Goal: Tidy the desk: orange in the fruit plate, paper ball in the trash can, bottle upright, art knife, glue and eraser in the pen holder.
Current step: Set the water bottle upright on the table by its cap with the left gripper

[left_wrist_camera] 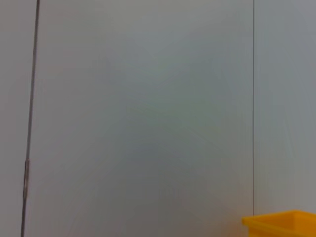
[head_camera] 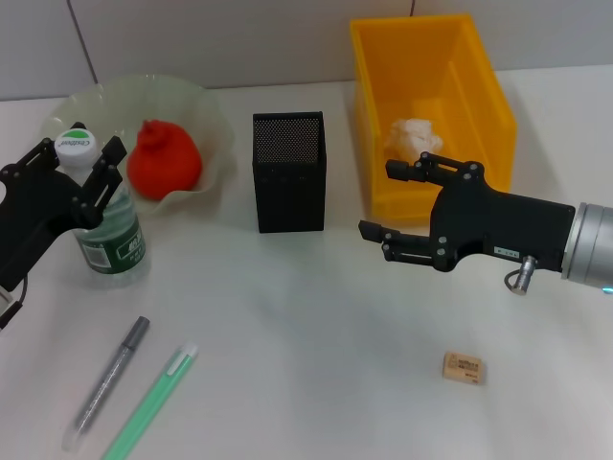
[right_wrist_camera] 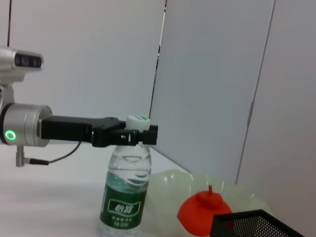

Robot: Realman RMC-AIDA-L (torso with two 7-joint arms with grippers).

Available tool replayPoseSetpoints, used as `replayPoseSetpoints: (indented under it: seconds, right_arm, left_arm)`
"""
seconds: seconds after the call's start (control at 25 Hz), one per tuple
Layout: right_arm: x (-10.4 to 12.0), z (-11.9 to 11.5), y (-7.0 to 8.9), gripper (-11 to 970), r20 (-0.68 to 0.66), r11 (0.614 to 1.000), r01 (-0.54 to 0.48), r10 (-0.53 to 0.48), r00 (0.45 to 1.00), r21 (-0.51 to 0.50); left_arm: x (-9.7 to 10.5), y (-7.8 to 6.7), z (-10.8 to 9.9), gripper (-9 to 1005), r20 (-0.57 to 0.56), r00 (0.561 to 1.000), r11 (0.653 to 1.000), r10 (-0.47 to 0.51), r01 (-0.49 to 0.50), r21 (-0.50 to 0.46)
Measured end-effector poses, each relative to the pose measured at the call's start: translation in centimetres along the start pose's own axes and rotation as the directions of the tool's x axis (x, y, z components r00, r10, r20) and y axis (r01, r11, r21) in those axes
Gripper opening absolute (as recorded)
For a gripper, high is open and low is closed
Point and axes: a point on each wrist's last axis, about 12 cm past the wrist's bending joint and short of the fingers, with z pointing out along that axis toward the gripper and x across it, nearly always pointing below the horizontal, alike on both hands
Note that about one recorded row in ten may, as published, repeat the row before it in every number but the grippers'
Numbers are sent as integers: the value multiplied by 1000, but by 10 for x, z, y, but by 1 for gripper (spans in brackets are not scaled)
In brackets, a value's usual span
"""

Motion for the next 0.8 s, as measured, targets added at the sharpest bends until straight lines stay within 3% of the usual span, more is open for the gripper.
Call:
replayPoseSetpoints:
  seconds: [0.8]
  right_arm:
    - [-1, 2, -3, 768, -15, 1000, 17, -16, 1000, 3]
  left_arm:
    - [1, 3, 2, 449, -4, 1000, 1000, -10, 9, -18]
